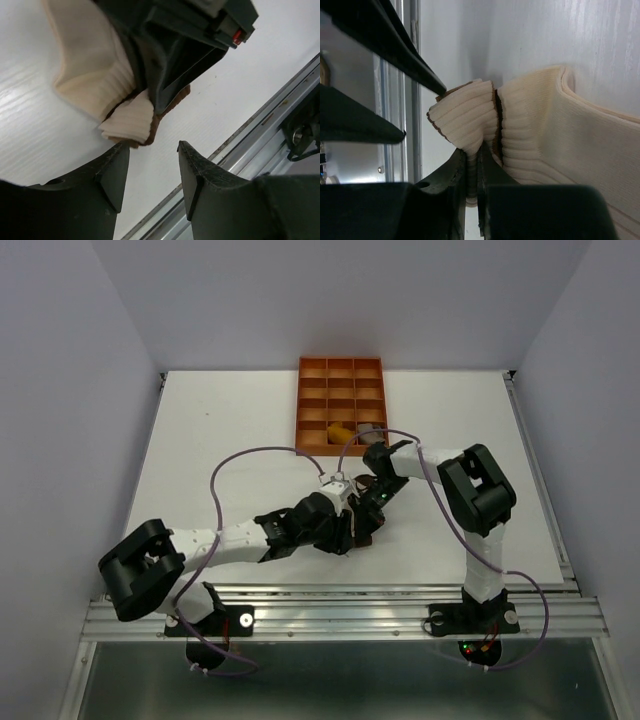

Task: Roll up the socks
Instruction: Roll the sock at the center of the board.

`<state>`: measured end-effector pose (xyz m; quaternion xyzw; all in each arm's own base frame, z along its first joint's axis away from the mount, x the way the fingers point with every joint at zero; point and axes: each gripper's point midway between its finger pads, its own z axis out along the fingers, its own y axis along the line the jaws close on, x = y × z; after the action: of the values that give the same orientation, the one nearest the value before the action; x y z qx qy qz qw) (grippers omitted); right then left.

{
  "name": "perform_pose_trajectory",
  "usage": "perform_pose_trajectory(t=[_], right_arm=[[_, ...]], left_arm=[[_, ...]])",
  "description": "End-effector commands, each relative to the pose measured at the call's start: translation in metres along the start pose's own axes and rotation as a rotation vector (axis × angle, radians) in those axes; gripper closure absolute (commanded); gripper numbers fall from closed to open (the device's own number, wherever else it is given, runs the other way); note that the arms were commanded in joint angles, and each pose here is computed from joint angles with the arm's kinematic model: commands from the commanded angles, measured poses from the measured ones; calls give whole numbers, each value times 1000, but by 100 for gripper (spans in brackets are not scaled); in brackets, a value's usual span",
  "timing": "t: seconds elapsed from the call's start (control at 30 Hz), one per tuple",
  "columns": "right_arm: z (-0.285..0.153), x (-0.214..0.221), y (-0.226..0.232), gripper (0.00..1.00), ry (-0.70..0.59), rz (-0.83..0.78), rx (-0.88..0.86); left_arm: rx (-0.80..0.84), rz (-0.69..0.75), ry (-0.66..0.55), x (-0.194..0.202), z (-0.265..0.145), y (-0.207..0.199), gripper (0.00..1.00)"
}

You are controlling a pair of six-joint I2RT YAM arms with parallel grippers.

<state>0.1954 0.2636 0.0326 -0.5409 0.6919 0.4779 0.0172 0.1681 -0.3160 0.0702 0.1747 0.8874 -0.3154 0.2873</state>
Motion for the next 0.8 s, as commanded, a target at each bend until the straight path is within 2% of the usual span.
perform_pose_trajectory(t=[0.0, 0.17, 0.33, 0.6, 0.67, 0.77], right_arm=[[3, 8, -8, 99, 34, 18, 13], [1, 7, -7, 99, 35, 1, 16], [0, 6, -8, 99, 36, -13, 25], [1, 2, -7, 99, 15, -18, 22], [1, -3, -7, 99, -1, -21, 21], [0, -5, -6, 99, -10, -27, 21]], left_arm=[[6, 164, -52, -23, 7, -15, 46], [-29, 196, -102, -33, 9, -10, 46], [-83, 186, -43, -21, 8, 1, 47], [8, 180, -9, -12, 13, -13, 50], [41, 180, -12, -10, 16, -17, 51], [46, 180, -3, -7, 19, -17, 59]])
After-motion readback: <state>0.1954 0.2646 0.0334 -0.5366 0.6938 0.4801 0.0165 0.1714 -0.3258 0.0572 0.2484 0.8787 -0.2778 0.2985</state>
